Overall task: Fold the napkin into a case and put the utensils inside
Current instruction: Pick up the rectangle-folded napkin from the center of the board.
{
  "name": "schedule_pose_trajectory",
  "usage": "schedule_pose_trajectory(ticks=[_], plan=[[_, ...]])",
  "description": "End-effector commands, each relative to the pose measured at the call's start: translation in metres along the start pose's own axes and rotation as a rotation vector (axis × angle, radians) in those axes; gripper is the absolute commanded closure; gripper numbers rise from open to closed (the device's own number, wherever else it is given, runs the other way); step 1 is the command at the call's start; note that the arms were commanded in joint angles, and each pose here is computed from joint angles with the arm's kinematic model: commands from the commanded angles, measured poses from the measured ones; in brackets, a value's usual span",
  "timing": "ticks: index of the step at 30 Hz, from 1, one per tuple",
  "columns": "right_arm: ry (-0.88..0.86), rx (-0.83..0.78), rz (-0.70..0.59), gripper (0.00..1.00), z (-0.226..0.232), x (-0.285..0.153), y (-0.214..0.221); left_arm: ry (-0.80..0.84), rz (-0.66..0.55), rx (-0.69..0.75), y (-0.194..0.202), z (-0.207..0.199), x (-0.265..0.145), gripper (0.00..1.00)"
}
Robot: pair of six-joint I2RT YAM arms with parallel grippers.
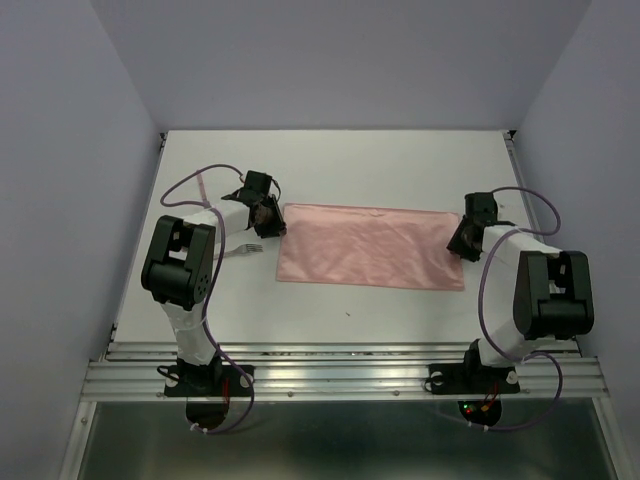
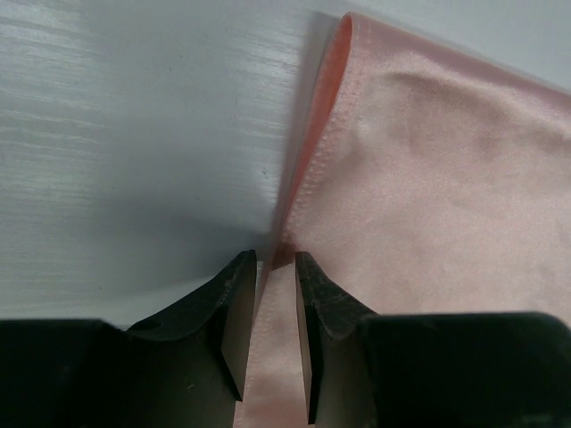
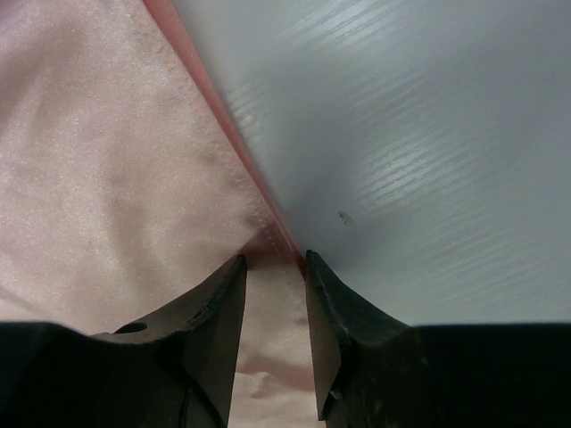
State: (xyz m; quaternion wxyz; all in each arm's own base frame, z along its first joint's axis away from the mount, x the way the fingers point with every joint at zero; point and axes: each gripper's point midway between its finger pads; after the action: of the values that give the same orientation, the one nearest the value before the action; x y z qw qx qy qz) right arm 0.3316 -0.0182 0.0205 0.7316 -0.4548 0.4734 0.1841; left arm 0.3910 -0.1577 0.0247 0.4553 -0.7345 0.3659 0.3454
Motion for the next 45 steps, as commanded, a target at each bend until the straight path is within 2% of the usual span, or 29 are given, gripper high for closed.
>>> schedule_pose_trajectory(ticks=[1, 10, 27, 36, 45], plan=[[0.084, -0.063, 0.159, 0.64, -0.017, 0.005, 0.049, -0.009, -0.003, 0.009, 0.004, 0.002, -0.007, 0.64], [0.122, -0.057, 0.114, 0.99, -0.023, 0.004, 0.039, -0.009, -0.005, 0.009, 0.004, 0.002, -0.008, 0.64], [-0.072, -0.04, -0.068, 0.99, 0.018, -0.053, -0.012, -0.005, 0.029, 0.016, 0.016, 0.001, 0.002, 0.64], [-0.271, -0.011, -0.112, 0.99, 0.061, -0.098, -0.031, 0.001, 0.06, 0.018, 0.025, 0.0, 0.014, 0.65], [-0.15, -0.008, -0.078, 0.99, 0.039, -0.073, -0.017, -0.011, 0.05, 0.024, 0.022, 0.001, 0.011, 0.65]])
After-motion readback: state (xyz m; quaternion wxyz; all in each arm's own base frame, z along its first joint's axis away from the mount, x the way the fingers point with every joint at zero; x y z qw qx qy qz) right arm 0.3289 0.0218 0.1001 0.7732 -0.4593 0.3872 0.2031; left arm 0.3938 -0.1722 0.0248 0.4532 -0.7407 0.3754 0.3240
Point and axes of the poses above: each gripper's point midway between its finger pads, its own x axis out along the fingers, its own z axis along the line the jaws close on, y = z × x
